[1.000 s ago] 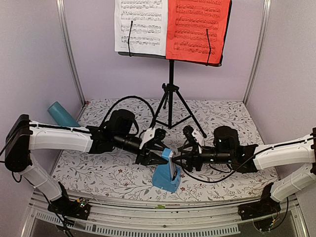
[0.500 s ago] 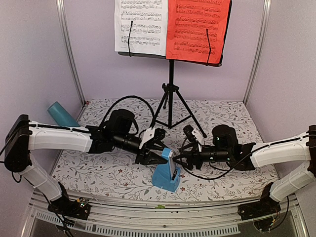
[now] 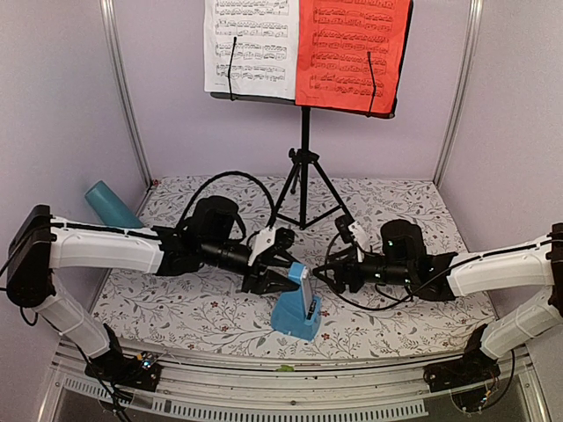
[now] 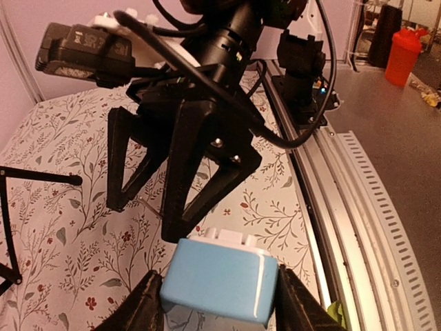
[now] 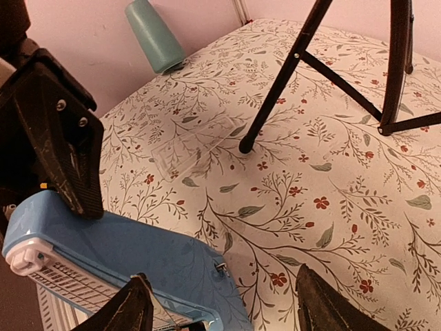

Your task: Set up the instrument practice props

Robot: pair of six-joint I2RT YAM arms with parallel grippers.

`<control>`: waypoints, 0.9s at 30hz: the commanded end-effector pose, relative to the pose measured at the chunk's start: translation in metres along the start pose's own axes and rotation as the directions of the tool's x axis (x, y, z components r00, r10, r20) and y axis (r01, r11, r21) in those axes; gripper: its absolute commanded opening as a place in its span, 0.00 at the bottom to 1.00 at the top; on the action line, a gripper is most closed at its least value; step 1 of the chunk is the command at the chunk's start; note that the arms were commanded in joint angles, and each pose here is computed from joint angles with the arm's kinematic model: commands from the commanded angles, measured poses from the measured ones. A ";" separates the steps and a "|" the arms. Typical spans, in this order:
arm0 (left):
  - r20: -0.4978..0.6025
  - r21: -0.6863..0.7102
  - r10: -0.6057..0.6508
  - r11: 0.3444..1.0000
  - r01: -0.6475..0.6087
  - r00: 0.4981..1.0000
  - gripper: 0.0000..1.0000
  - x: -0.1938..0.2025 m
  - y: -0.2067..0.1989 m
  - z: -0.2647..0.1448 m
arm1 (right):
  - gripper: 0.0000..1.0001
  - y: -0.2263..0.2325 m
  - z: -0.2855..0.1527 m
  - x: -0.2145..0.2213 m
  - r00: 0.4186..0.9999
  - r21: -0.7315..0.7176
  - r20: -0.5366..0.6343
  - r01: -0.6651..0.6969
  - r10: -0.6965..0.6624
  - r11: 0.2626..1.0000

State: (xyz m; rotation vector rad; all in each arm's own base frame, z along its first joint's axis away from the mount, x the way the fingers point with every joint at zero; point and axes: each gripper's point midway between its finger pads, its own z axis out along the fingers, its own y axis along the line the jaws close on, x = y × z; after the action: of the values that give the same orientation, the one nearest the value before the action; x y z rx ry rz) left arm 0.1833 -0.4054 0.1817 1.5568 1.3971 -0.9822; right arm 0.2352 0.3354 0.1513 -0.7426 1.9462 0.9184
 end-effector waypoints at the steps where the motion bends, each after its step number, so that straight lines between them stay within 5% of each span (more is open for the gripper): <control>1: 0.000 -0.058 -0.007 0.998 0.007 1.000 0.32 0.002 0.002 -0.004 | 0.73 -0.020 0.001 -0.016 0.998 0.068 0.038 -0.056 0.053 0.996; 27: 0.017 -0.270 -0.024 0.963 0.028 1.000 0.32 0.000 0.024 -0.012 | 0.75 -0.092 0.043 -0.025 0.980 0.157 -0.019 -0.194 0.200 0.968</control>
State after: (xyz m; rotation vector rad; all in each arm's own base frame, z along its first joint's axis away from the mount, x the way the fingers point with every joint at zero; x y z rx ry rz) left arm 0.1987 -0.3992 0.1826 1.3757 1.4875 -0.8484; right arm 0.3158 0.3262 0.1181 -0.5318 2.1191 0.8626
